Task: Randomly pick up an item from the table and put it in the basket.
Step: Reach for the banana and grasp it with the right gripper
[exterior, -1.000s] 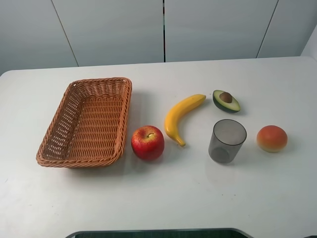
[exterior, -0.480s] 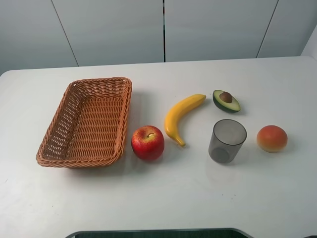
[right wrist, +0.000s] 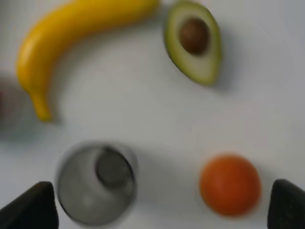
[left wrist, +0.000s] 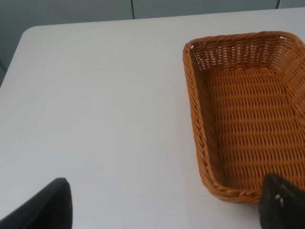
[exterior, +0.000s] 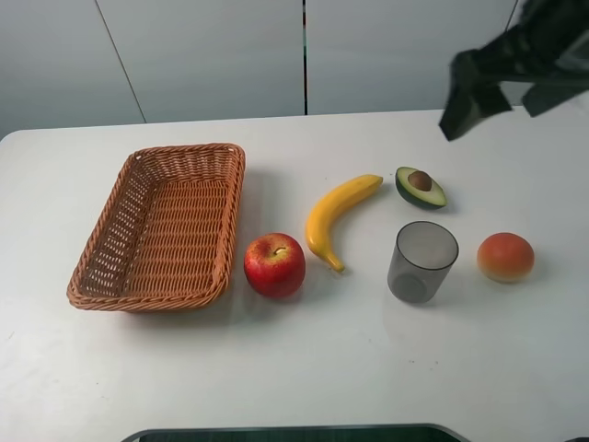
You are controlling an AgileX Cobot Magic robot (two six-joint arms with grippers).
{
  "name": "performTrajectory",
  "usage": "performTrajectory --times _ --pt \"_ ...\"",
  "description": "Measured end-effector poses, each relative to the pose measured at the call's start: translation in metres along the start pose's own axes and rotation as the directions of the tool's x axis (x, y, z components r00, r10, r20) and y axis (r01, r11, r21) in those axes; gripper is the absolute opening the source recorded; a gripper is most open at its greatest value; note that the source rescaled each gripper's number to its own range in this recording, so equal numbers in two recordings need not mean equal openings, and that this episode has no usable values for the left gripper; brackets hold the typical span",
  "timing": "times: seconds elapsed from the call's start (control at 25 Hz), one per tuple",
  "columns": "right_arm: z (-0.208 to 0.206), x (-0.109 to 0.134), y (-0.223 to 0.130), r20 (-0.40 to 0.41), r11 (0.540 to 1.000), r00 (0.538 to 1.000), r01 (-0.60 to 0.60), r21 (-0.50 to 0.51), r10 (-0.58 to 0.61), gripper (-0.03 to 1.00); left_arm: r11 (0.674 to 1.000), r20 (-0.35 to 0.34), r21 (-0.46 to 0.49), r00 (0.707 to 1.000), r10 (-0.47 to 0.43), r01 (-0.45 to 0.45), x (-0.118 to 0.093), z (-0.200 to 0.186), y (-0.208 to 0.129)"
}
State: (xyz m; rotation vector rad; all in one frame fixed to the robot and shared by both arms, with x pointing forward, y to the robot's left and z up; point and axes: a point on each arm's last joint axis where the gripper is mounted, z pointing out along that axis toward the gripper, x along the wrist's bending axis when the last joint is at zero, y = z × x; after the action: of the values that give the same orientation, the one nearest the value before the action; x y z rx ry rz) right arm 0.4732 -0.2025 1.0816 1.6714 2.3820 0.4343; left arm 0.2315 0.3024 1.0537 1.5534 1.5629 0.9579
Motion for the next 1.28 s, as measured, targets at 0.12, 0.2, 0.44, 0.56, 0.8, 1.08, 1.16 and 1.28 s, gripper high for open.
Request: performTrajectory --times 0.12,0.2,0.44,0.56,0.8,1.08,1.16,1.28 --pt "0.021 0.019 0.037 -0.039 0.998 0.998 -0.057 0.003 0.057 0.94 1.0 0.0 0.0 1.0 0.0 0.0 0.0 0.0 0.0" --pt "0.036 0.03 0.061 -0.067 0.996 0.994 -0.087 0.002 0.087 0.94 1.0 0.0 0.0 1.0 0.0 0.0 0.0 0.0 0.0" --pt "0.085 0.054 0.099 -0.097 0.959 0.955 -0.277 0.058 0.282 0.94 1.0 0.0 0.0 1.0 0.0 0.0 0.0 0.0 0.0" --pt "0.113 0.056 0.101 -0.079 0.927 0.926 -0.361 0.104 0.37 0.94 1.0 0.0 0.0 1.0 0.0 0.0 0.0 0.0 0.0" --pt "0.156 0.056 0.101 0.004 0.883 0.89 -0.452 0.131 0.455 0.94 1.0 0.0 0.0 1.0 0.0 0.0 0.0 0.0 0.0" --pt "0.185 0.073 0.099 0.013 0.852 0.859 -0.509 0.122 0.511 0.94 1.0 0.0 0.0 1.0 0.0 0.0 0.0 0.0 0.0" --pt "0.195 0.077 0.097 0.023 0.838 0.846 -0.53 0.131 0.532 0.93 1.0 0.0 0.0 1.0 0.0 0.0 0.0 0.0 0.0" --pt "0.206 0.077 0.093 0.052 0.822 0.834 -0.55 0.146 0.549 0.87 1.0 0.0 0.0 1.0 0.0 0.0 0.0 0.0 0.0"
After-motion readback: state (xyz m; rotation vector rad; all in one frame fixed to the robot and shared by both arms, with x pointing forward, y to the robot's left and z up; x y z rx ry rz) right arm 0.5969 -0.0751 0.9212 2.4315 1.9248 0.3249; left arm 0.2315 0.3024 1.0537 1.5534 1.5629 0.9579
